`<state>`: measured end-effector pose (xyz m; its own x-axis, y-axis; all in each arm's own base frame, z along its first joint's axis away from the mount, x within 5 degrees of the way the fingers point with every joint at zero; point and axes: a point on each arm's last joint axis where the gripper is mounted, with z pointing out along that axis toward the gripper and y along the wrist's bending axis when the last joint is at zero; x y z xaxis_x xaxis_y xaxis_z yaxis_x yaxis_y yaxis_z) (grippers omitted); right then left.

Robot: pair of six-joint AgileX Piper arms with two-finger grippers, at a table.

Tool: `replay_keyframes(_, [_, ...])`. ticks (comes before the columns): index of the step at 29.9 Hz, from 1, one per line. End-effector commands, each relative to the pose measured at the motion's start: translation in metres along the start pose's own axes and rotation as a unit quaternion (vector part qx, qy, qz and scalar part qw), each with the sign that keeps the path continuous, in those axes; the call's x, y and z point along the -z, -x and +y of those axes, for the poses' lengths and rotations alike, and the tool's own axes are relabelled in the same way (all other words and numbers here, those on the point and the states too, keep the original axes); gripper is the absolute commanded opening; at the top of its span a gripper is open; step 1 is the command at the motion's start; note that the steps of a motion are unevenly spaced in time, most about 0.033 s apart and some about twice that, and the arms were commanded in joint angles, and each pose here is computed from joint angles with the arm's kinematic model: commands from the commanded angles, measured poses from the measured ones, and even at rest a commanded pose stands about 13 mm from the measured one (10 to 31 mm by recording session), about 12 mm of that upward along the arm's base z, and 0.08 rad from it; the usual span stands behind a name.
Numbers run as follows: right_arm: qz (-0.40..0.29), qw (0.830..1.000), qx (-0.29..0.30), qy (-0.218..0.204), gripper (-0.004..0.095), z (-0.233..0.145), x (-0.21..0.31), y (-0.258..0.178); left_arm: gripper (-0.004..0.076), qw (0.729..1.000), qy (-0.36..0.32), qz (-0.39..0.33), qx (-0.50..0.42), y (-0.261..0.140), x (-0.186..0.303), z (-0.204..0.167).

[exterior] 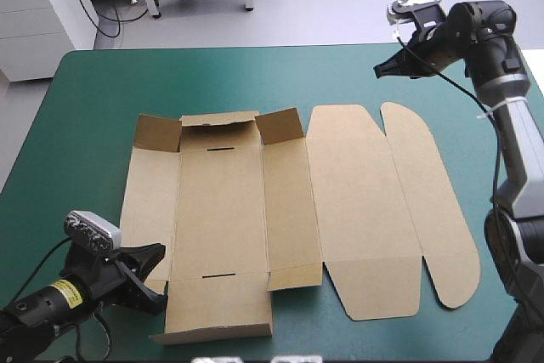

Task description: Fold the box

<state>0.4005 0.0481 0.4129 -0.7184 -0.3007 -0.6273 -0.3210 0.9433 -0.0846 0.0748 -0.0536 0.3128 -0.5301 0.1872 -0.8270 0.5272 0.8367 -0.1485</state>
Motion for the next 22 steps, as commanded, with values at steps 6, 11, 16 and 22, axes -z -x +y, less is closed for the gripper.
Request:
replay_keyframes(6, [0.006,1.000,0.007,-0.022,-0.0020,-0.004,0.067,-0.064,-0.0008,0.999,-0.002,-0.049,0.001,0.015,0.006,-0.002])
replay_keyframes(11, [0.022,1.000,-0.008,-0.015,-0.0020,0.013,0.088,-0.119,-0.0008,0.999,-0.002,-0.049,0.002,0.015,0.006,-0.002])
replay_keyframes(16, [0.013,1.000,-0.019,-0.005,-0.0020,0.032,0.109,-0.163,-0.0008,0.999,-0.002,-0.044,0.005,0.019,0.004,-0.002])
replay_keyframes(22, [-0.037,0.999,-0.038,0.006,-0.0020,0.051,0.133,-0.201,-0.0008,1.000,0.005,-0.007,0.029,0.042,-0.013,0.001])
